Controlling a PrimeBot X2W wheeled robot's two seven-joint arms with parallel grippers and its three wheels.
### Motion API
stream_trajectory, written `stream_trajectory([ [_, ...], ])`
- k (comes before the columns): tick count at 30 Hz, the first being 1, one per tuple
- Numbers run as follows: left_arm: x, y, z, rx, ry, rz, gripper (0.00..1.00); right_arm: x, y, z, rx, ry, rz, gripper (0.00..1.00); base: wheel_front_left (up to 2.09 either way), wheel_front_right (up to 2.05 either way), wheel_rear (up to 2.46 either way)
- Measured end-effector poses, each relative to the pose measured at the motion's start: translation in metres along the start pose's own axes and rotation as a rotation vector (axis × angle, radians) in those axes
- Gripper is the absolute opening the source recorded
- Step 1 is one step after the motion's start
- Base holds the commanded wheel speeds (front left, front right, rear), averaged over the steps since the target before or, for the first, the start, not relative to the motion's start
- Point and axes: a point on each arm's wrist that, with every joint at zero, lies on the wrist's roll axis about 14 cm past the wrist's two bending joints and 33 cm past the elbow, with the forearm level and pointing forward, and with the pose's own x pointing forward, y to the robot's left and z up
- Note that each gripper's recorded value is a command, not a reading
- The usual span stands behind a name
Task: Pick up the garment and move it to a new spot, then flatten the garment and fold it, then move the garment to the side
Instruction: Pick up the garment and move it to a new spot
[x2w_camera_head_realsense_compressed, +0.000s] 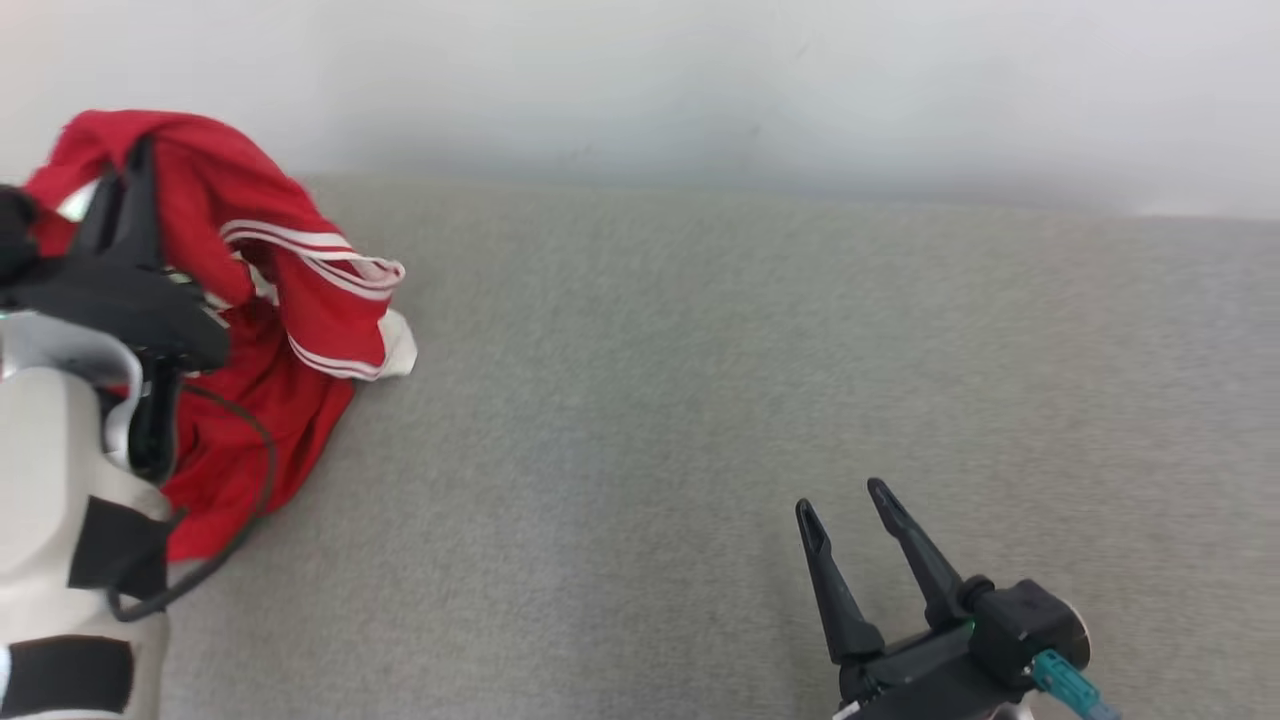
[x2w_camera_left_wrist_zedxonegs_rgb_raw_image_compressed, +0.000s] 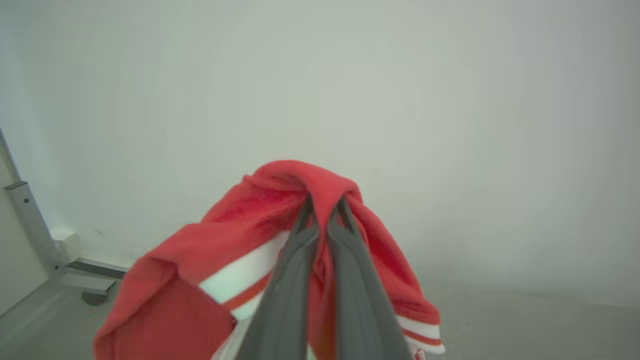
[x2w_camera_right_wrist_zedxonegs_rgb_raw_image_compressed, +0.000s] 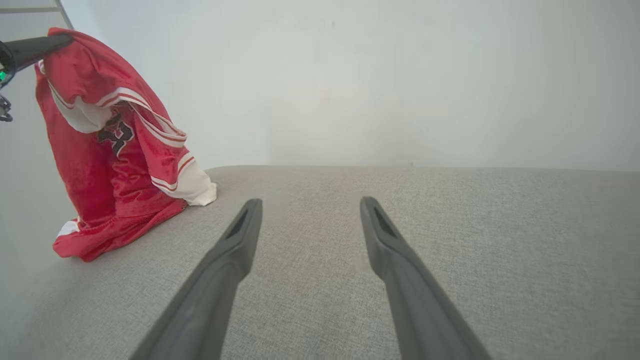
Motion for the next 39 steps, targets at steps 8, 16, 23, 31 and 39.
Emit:
stream_trajectory([
  [8, -0.003, -0.091, 0.056, -0.070, -0.113, -0.216, 0.00, -0.025, -0.007, 0.020, -0.007, -0.044, -0.090, 1.00, 0.00, 0.00, 0.00],
  [16, -0.015, -0.180, 0.096, -0.157, -0.188, -0.418, 0.00, -0.049, -0.022, 0.036, -0.028, -0.084, -0.185, 1.00, 0.00, 0.00, 0.00],
  [23, -0.026, -0.253, 0.114, -0.259, -0.200, -0.588, 0.00, -0.072, -0.043, 0.047, -0.054, -0.108, -0.288, 1.00, 0.00, 0.00, 0.00],
  [31, -0.048, -0.337, 0.115, -0.314, -0.169, -0.780, 0.00, -0.099, -0.063, 0.058, -0.075, -0.133, -0.399, 1.00, 0.00, 0.00, 0.00],
  [39, -0.061, -0.391, 0.058, -0.342, 0.008, -0.872, 0.00, -0.122, -0.082, 0.060, -0.084, -0.132, -0.501, 1.00, 0.00, 0.00, 0.00],
])
